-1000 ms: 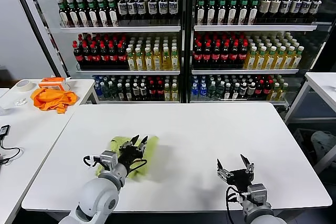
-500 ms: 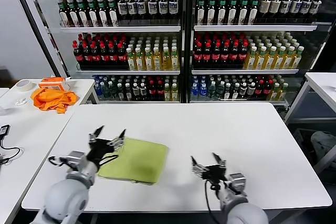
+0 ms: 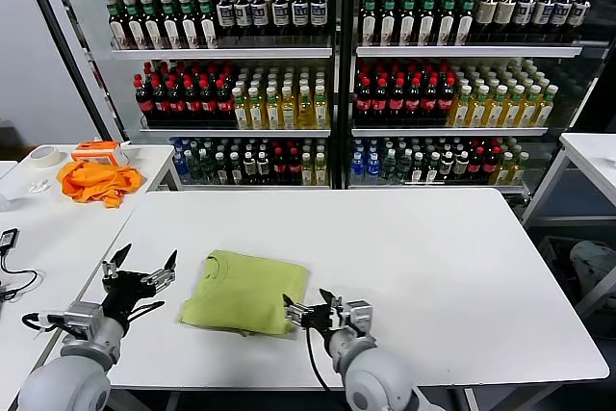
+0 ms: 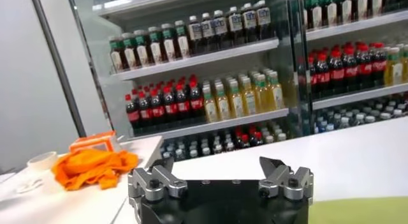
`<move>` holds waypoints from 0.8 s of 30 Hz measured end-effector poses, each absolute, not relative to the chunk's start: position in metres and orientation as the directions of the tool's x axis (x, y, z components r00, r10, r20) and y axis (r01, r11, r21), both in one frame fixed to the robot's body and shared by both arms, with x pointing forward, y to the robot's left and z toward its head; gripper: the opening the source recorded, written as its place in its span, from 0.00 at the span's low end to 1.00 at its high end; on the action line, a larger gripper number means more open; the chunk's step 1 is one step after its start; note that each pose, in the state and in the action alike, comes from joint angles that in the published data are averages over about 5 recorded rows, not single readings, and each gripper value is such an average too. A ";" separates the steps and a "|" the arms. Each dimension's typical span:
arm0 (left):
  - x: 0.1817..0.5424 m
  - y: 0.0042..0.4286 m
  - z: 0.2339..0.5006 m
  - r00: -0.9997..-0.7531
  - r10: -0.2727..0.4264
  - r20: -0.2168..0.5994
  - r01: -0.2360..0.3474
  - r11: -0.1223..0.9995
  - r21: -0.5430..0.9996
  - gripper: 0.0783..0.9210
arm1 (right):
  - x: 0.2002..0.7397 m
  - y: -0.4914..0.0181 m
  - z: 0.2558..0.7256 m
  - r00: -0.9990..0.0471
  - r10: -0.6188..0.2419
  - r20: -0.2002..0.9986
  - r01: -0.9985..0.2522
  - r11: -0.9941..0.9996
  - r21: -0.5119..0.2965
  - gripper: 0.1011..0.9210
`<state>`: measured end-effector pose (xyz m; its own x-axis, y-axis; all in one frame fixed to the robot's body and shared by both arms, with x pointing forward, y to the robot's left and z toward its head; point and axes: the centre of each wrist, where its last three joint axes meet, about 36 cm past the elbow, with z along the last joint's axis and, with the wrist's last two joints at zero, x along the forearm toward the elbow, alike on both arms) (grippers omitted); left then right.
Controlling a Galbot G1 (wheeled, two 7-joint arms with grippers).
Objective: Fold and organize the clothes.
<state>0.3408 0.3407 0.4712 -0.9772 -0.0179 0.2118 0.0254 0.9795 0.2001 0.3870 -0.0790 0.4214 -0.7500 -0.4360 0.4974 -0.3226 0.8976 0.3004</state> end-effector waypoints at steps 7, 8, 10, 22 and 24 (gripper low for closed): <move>0.333 0.347 0.472 -0.977 -0.038 0.211 0.007 0.977 0.212 0.88 | 0.395 -0.064 0.416 -0.729 -0.423 0.539 -0.300 0.904 0.304 0.86; 0.333 0.347 0.472 -0.977 -0.041 0.211 0.005 0.977 0.212 0.88 | 0.396 -0.062 0.416 -0.726 -0.422 0.543 -0.297 0.904 0.307 0.84; 0.332 0.348 0.471 -0.977 -0.044 0.211 0.002 0.977 0.213 0.88 | 0.398 -0.060 0.416 -0.722 -0.421 0.549 -0.291 0.905 0.311 0.78; 0.326 0.345 0.467 -0.975 -0.050 0.215 -0.003 0.977 0.213 0.88 | 0.403 -0.051 0.415 -0.714 -0.408 0.569 -0.267 0.910 0.318 0.36; 0.326 0.345 0.466 -0.976 -0.049 0.214 -0.002 0.977 0.214 0.88 | 0.402 -0.051 0.414 -0.720 -0.403 0.564 -0.265 0.912 0.313 0.29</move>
<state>0.3259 0.3447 0.4664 -0.9755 -0.0494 0.2143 -0.0024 0.9768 0.2141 0.4025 -0.0508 0.4136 -0.7204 -0.4032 0.5644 -0.2650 0.9120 0.3132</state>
